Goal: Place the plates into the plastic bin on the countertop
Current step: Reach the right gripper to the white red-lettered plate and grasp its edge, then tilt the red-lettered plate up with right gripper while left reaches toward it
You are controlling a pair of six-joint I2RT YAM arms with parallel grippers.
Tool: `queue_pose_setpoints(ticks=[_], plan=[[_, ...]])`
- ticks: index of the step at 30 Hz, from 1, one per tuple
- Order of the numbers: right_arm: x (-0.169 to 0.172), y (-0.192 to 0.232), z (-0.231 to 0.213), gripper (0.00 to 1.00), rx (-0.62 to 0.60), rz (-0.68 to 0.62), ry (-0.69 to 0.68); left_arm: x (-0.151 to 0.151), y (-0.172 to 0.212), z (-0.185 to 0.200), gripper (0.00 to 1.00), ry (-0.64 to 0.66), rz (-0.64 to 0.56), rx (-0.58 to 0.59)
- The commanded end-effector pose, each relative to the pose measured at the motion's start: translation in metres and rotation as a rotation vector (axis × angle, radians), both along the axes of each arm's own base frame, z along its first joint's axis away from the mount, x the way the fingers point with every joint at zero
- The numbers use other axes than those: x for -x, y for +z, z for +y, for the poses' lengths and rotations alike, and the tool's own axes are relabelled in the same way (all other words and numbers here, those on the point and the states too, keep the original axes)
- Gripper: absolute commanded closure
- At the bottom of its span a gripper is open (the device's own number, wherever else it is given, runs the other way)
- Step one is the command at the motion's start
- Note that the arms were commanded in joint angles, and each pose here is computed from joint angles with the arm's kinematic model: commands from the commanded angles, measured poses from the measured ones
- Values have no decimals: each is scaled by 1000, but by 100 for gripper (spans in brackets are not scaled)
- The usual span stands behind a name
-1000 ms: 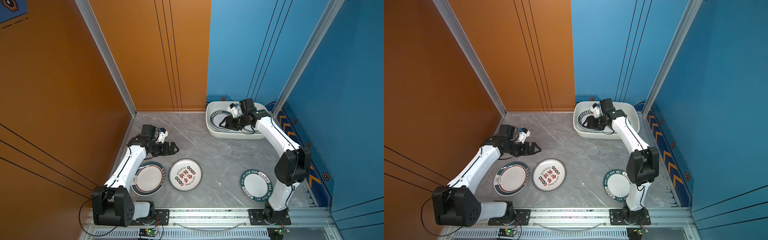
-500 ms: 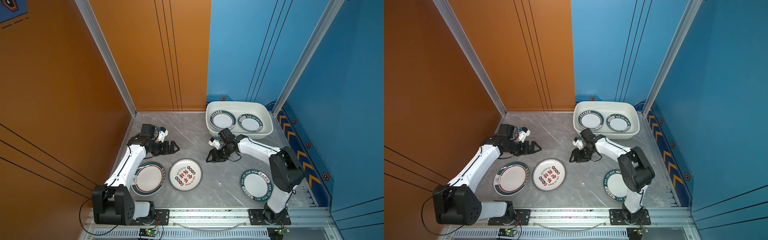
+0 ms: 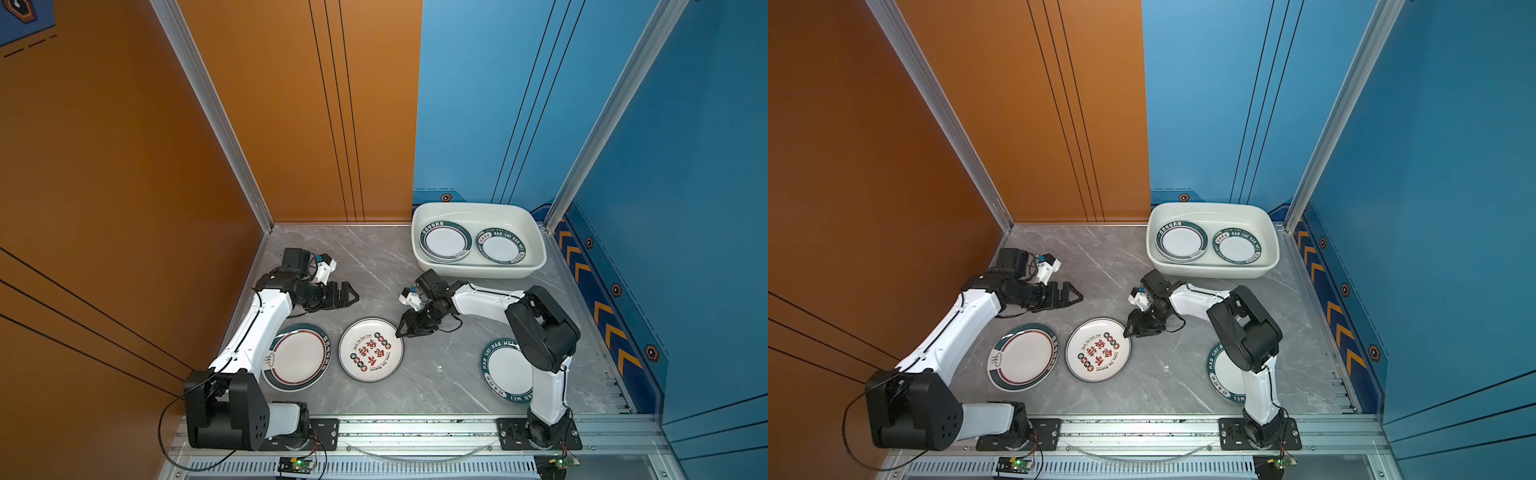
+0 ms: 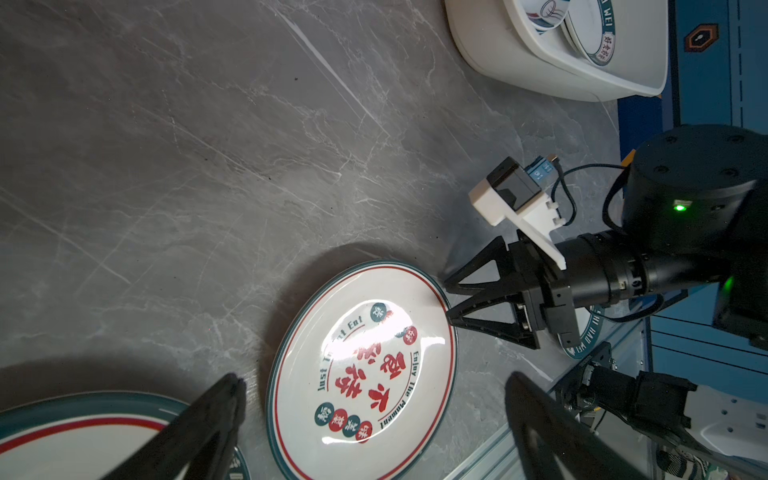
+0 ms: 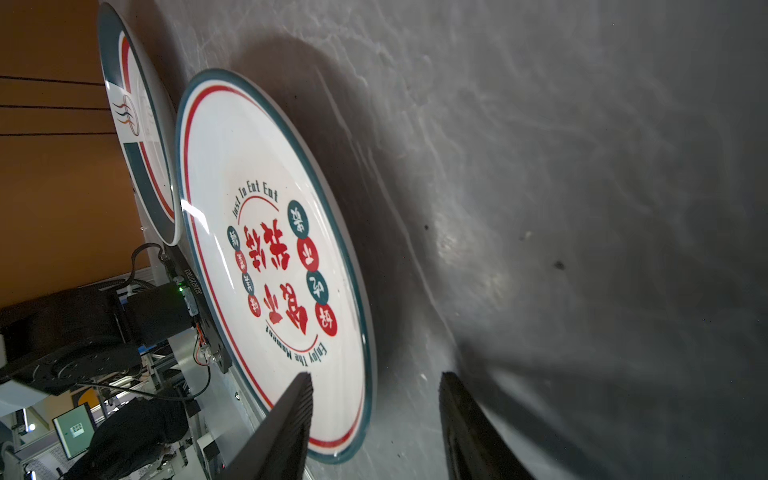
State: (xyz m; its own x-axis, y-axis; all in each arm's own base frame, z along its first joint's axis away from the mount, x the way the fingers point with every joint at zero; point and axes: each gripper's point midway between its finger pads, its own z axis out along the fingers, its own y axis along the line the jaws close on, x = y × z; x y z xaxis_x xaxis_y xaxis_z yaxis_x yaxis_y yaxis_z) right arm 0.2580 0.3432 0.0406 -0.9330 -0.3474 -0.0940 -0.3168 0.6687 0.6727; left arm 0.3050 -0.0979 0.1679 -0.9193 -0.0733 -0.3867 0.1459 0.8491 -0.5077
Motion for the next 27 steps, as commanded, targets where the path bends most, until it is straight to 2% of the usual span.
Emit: queue_pose_setpoints(ticks=[1,6,16,27], plan=[[-2,3,15,50,-40,1,7,1,-1,-2,0,-9,11,20],[9,-6,27,55,-30,20,32,-1,-1,-1,0,-8,8,20],[7,-21,30,79,-26,37,12,-5,-2,-3,0,-8,10,28],[-1,-15,23,97,-34,29,-7,-4,-9,-3,0,-14,21,26]])
